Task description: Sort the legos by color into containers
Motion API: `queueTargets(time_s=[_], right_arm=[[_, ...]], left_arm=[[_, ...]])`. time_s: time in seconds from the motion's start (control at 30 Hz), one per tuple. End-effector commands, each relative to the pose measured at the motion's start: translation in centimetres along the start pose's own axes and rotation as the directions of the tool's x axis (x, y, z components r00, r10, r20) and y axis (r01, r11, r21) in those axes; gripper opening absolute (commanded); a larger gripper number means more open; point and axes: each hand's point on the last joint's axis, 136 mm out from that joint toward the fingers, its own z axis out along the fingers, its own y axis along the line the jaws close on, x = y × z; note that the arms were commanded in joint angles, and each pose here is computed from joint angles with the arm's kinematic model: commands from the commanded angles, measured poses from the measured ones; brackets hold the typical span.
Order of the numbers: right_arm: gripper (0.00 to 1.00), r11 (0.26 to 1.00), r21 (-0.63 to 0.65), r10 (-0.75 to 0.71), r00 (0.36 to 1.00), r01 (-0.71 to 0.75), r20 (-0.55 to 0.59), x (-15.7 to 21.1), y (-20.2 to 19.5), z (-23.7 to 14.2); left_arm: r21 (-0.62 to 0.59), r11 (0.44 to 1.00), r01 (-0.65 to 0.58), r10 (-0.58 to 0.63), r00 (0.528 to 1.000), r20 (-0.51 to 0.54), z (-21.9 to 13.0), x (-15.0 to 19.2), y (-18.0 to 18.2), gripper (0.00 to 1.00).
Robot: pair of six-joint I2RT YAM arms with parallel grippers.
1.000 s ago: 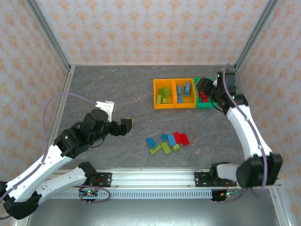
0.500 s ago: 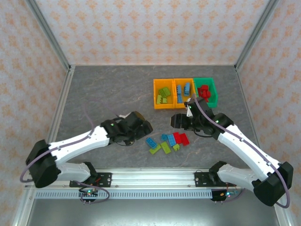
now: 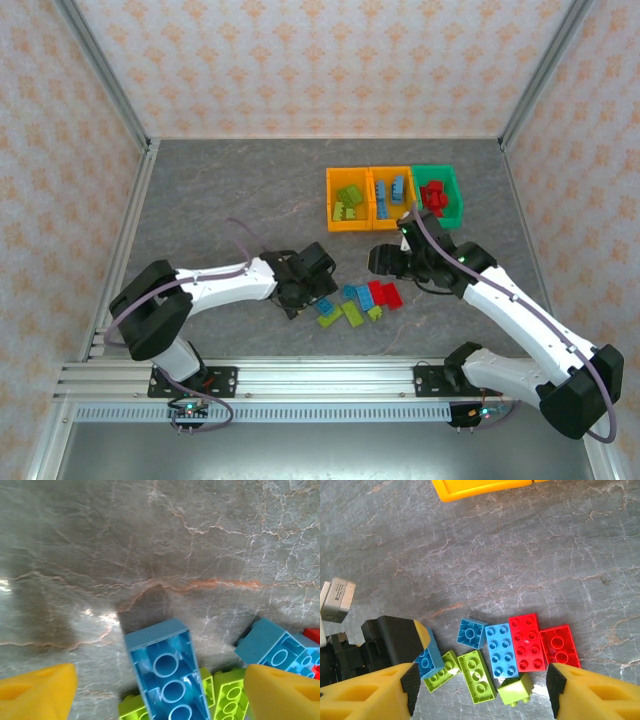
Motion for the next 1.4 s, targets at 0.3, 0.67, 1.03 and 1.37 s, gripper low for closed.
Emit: queueTargets(time_s=[0.3,0.67,1.03,1.37], right_arm=[[0.7,0.999,0.024,0.022,1.0,-0.022,0.001,0.4,-0.6,0.0],[0.7,0.996,0.055,0.06,0.989,-0.068,0.138,-1.6,-1.2,-2.9],[0.71,0.979,0.089,0.145,0.934,-0.183,0.327,-3.0,-3.6,-5.7],[0.71,0.974,0.121,0.139,0.927,-0.192,0.348,-2.8,-4.5,-6.8]], left_arm=[[0.013,0.999,-0.041,0.041,0.998,-0.049,1.6,1.0,-1.2,0.47],[0.055,0.942,-0.332,0.311,0.921,0.235,-7.4,-2.5,-7.0,0.32],[-0.099,0.868,-0.487,0.433,0.644,0.631,-12.0,-13.3,-22.1,0.34],[0.003,0.818,-0.575,0.451,0.645,0.617,-5.1,-16.9,-31.3,0.43]])
